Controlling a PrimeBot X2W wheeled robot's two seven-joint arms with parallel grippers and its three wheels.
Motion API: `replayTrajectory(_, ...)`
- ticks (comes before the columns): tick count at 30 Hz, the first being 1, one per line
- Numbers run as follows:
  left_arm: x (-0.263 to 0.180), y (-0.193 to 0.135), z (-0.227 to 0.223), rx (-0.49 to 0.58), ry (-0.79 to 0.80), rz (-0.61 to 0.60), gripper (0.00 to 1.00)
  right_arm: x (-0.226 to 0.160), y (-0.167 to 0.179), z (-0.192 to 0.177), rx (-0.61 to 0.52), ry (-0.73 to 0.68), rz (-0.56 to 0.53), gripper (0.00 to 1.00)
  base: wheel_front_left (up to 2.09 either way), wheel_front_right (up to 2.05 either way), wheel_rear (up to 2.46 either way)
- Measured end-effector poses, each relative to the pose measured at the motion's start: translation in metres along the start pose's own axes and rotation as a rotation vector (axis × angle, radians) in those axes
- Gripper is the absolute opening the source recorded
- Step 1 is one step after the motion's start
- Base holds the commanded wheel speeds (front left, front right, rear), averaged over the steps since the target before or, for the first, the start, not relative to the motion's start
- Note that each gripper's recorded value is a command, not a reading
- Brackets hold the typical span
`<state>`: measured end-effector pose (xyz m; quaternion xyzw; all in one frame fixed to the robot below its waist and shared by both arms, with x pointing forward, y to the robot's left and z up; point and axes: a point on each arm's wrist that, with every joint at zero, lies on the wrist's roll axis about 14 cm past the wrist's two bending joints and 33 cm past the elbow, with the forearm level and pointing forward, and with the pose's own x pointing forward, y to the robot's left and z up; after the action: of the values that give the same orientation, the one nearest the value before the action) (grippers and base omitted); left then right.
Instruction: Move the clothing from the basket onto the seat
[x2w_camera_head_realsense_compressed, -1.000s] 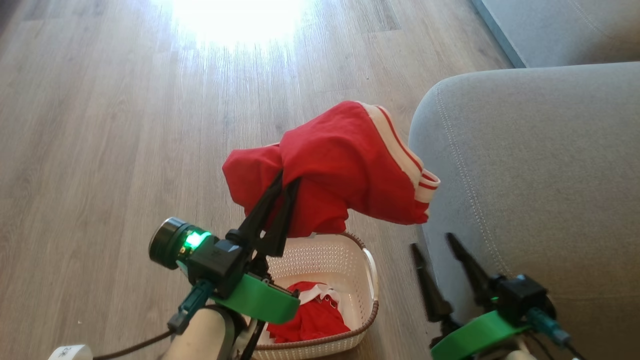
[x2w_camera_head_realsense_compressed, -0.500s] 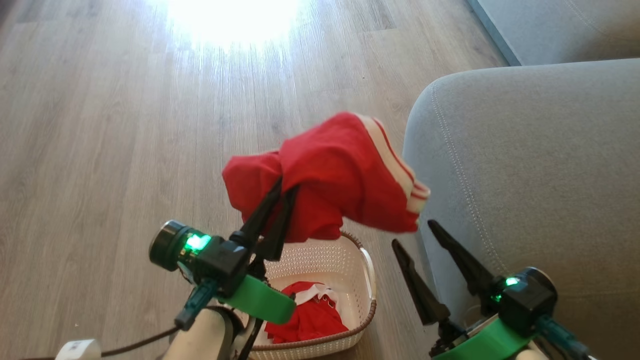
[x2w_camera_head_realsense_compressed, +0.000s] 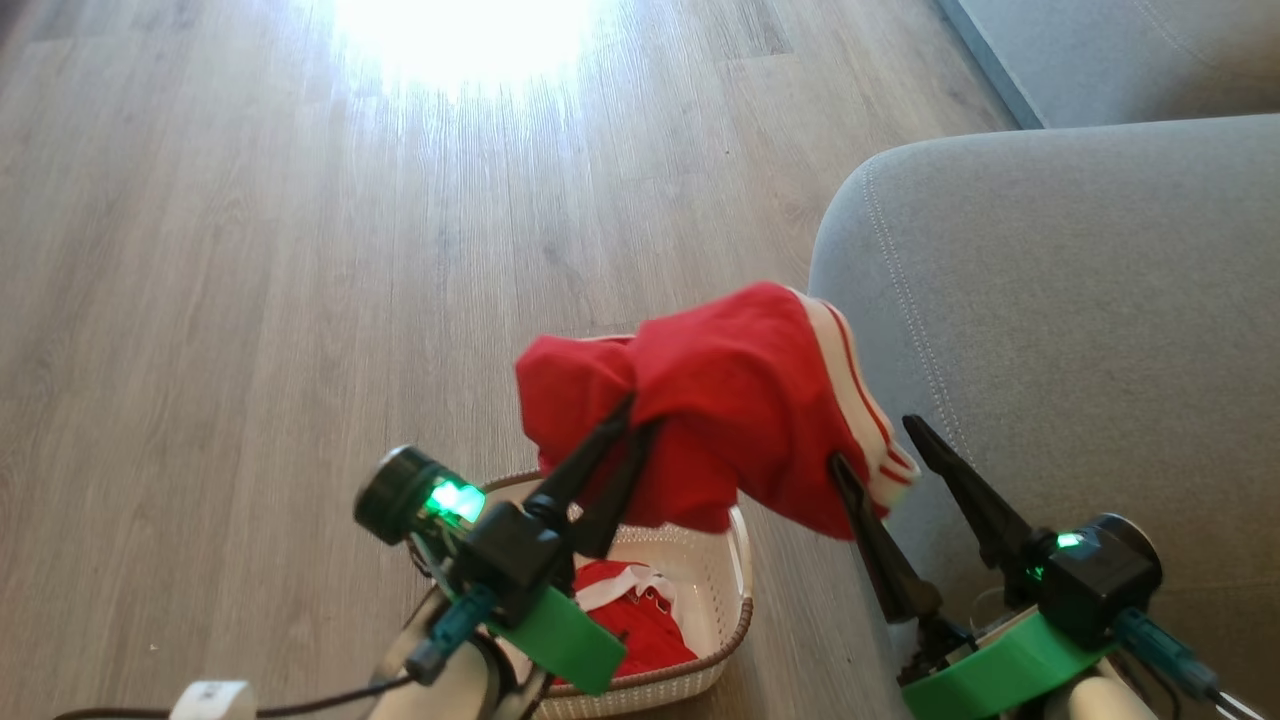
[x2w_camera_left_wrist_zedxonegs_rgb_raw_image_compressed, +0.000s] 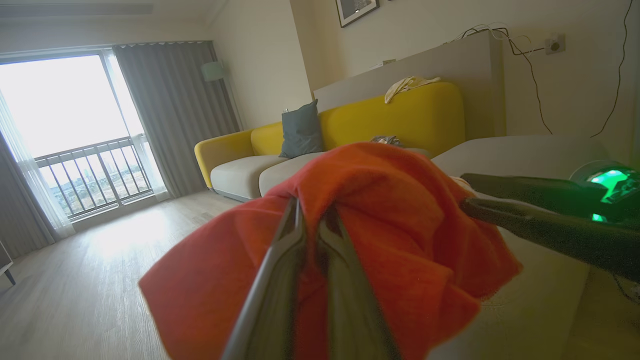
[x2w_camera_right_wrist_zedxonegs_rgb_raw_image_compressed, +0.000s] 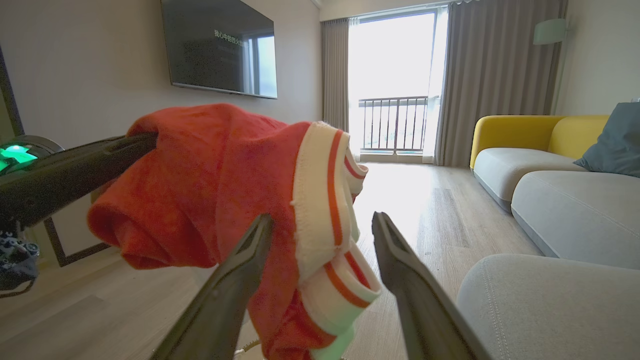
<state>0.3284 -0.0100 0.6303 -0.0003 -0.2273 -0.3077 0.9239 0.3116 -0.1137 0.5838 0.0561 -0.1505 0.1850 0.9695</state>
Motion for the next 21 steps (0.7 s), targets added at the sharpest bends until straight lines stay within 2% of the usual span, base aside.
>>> replayTrajectory(5,-0.001,-0.019,0.0,-0.008,0.001,-0.075,0.0,-0.003,0.003,-0.013,0.011,0.05,0.03,1.0,0.0,0.0,0.0)
replayTrajectory(12,-0.007,-0.046,-0.002,-0.02,0.012,-0.175,0.0,0.005,0.032,-0.022,0.036,0.094,0.186,1.0,0.0,0.0,0.0)
replayTrajectory(21,-0.014,-0.061,-0.01,-0.042,0.039,-0.226,0.0,0.012,0.048,-0.026,0.04,0.111,0.26,1.0,0.0,0.0,0.0)
